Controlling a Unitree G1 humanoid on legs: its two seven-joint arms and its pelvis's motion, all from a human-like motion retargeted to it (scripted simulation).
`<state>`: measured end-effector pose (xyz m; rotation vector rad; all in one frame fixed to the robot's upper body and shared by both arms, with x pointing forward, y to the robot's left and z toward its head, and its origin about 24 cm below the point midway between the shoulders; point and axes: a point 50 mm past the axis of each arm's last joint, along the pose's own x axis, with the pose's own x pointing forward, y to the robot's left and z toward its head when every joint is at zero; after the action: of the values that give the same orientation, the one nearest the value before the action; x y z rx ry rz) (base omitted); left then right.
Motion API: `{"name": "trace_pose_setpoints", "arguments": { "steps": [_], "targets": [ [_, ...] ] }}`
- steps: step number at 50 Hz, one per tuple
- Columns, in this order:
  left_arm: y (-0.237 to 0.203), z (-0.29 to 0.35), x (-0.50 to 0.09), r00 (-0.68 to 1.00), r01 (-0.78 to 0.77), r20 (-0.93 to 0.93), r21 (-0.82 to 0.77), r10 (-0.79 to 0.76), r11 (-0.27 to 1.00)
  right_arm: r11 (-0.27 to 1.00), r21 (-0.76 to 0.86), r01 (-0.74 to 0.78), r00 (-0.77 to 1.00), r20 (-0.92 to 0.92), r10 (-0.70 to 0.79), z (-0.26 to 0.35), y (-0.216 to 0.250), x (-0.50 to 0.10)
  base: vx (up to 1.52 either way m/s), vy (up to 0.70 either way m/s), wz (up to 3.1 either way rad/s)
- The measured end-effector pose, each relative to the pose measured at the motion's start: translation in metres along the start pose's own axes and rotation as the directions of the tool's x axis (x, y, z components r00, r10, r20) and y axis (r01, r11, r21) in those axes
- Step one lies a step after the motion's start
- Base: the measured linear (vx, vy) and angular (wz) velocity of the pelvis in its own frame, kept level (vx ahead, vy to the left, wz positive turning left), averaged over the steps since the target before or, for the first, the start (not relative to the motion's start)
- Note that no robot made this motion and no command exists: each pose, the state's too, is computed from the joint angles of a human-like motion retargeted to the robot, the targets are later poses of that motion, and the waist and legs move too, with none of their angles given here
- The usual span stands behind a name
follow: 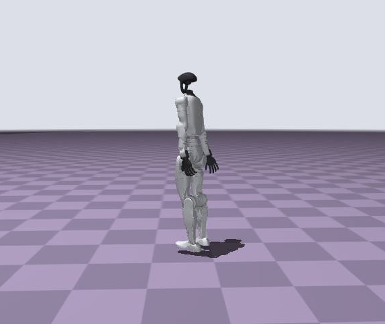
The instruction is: In place motions
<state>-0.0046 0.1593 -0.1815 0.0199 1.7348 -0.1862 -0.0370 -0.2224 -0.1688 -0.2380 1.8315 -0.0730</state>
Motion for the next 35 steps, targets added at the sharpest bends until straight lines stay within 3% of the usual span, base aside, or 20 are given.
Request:
{"name": "trace_pose_setpoints", "arguments": {
  "steps": [5,10,15,19,23,27,31,35],
  "targets": [
    [-0.027,-0.096,0.001,0.947,0.115,-0.256,-0.287,-0.192,0.951,0.974,-0.225,0.011,0.922,0.380,0.077,0.120,0.009,-0.035,0.10,-0.04,0.10],
    [-0.055,-0.157,-0.011,0.866,0.079,-0.409,-0.455,-0.287,0.887,0.914,-0.395,0.093,0.664,0.709,0.238,0.226,0.027,-0.108,0.02,-0.06,0.27],
    [-0.054,-0.188,-0.019,0.836,-0.002,-0.494,-0.437,-0.238,0.899,0.880,-0.442,0.175,0.404,0.847,0.345,0.274,0.037,-0.173,0.08,-0.11,0.59],
    [-0.040,-0.173,-0.015,0.850,-0.087,-0.512,-0.375,-0.128,0.923,0.839,-0.476,0.264,0.365,0.854,0.370,0.280,0.037,-0.184,0.04,-0.12,-0.11],
    [-0.033,-0.122,-0.004,0.911,-0.079,-0.407,-0.332,-0.067,0.940,0.796,-0.512,0.322,0.454,0.822,0.345,0.255,0.041,-0.150,0.06,0.00,-0.36],
    [-0.018,-0.039,0.000,0.979,-0.016,-0.202,-0.218,-0.029,0.976,0.807,-0.549,0.216,0.680,0.678,0.279,0.189,0.039,-0.081,0.05,0.05,-0.47],
    [0.011,0.066,-0.020,0.997,-0.034,0.072,0.036,0.031,0.999,0.861,-0.508,0.005,0.942,0.292,0.166,0.084,0.018,-0.019,-0.01,0.01,-0.49],
    [0.030,0.161,-0.064,0.930,-0.157,0.359,0.202,0.076,0.967,0.943,-0.320,-0.086,0.987,-0.154,0.038,-0.032,-0.004,0.002,0.01,0.00,-0.26]
  ]
}}
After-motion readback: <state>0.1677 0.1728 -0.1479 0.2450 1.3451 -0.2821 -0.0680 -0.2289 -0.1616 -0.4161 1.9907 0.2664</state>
